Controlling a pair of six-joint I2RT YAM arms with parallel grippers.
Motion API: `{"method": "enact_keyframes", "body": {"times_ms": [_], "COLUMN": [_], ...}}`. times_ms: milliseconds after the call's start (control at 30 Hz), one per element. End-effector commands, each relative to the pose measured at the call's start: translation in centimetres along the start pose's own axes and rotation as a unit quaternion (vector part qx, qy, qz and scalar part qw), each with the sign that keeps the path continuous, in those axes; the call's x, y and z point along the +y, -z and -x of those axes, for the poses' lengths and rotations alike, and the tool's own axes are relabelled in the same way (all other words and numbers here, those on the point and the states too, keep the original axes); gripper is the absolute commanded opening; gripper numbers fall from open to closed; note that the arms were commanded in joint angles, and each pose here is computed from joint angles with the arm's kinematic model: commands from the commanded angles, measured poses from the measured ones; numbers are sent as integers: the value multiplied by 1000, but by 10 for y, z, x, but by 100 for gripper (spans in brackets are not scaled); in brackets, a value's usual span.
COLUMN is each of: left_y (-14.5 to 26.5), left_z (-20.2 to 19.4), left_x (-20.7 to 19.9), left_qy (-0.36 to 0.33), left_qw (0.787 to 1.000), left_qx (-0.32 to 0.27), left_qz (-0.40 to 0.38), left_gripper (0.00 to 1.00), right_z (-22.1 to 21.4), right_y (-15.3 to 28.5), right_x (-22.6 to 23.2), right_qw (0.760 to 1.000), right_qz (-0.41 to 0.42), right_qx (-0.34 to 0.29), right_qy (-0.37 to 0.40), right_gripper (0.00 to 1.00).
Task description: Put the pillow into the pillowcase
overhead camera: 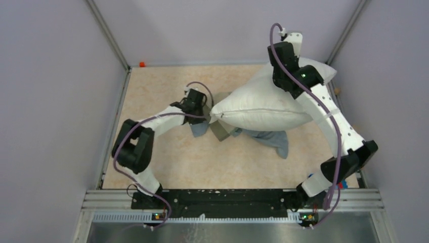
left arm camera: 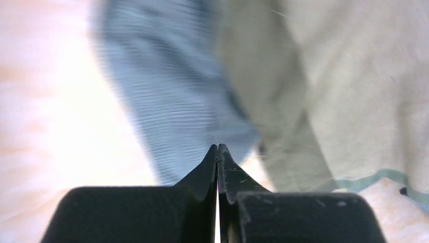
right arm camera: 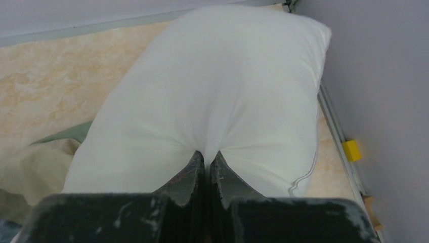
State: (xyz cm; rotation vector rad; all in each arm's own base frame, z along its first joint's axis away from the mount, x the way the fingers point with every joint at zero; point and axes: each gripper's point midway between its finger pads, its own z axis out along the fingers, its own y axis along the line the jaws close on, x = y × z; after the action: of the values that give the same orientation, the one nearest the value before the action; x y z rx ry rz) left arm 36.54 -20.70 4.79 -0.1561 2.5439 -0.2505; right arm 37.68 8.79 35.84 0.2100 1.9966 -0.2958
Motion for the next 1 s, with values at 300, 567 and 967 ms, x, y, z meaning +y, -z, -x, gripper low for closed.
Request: {"method": "enact_keyframes", "body": {"times_ms": [300,567,967], "left_y": [103,96,28], "left_z": [63,32,50], "left_x": [106,4,-133], "left_qy": [52,-6,-48], "left_qw": [993,984,962], "left_qx": [-106,-107,-186], "left_qz": [-1,-144,-193], "left_gripper": [7,80,99], "right_z": [54,120,147], "right_y": [-88,-70,-71], "right_x": [106,81,69], "right_qw": [988,972,966], "right_qz": [45,10,6], "right_qx": [-79,-162,-183], "right_qy": [-126,-167,-180], "right_gripper": [0,0,0]}}
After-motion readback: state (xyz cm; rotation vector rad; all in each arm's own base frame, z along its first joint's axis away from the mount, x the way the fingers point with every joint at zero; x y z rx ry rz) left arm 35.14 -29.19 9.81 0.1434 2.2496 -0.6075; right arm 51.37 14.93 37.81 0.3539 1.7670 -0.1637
